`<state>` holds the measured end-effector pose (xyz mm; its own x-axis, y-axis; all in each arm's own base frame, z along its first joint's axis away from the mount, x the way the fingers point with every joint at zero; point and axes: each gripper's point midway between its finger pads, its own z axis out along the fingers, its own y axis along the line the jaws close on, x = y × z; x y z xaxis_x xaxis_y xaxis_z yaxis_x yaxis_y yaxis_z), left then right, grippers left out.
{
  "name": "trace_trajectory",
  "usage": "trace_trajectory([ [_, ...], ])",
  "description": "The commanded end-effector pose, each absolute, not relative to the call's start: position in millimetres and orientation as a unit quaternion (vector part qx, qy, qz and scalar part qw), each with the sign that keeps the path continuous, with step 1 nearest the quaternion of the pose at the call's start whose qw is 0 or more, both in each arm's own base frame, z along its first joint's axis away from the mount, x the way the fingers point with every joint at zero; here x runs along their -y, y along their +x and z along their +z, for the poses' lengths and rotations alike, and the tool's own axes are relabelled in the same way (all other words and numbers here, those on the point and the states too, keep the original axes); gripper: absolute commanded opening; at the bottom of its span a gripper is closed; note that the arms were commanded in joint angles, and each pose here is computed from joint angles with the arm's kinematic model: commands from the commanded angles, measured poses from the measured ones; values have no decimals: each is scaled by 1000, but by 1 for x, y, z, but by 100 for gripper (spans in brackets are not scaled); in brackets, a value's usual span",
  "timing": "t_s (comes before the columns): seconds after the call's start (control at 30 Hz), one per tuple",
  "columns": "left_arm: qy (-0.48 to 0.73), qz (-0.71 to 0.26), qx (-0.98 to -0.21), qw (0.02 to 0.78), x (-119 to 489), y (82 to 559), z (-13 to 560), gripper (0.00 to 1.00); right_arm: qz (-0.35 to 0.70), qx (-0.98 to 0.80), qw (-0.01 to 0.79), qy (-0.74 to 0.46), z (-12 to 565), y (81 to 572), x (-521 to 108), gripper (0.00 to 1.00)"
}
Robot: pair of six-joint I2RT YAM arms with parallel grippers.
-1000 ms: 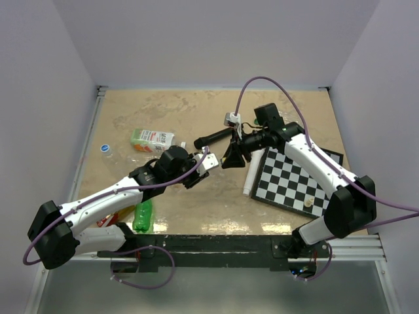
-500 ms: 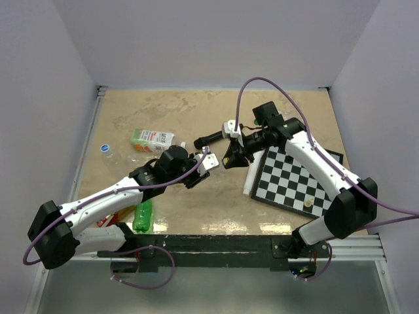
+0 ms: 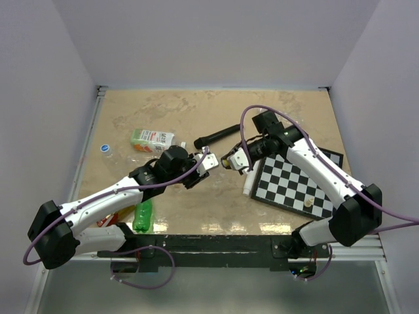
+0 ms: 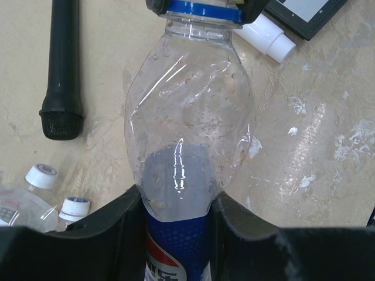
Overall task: Unscrew the bottle caps
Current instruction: Unscrew the bottle cap from the plastic bottle.
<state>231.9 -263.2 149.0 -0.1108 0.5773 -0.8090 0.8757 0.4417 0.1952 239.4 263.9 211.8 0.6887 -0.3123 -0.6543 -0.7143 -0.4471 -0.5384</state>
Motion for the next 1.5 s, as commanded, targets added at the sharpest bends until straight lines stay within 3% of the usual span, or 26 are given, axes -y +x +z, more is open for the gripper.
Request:
trace_trajectory([
  [0.0,497,-172,-713,465,267,237,164,0,273,-323,438,-793,223,229,-267,32],
  [0.13,496,-172,-713,464,266,237,164,0,297,-351,428,-778,224,222,-265,51],
  [0.2,497,-172,-712,465,267,237,165,0,301,-357,423,-777,223,219,-261,72],
  [0.23,497,-170,-713,465,266,238,164,0,305,-365,423,-772,225,219,-260,78],
  [0.43,496,-169,-714,465,265,238,164,0,331,-449,420,-716,243,226,-244,81],
  [0.6,494,-171,-714,466,266,238,165,0,418,-571,402,-581,266,228,-242,81],
  [0.67,494,-173,-713,466,267,238,166,0,450,-602,393,-529,270,227,-247,98],
  [0.93,494,-171,-714,466,266,238,165,0,463,-648,385,-466,258,241,-254,98],
  [1.47,492,-170,-715,467,266,239,166,0,461,-688,331,-453,229,240,-267,64],
])
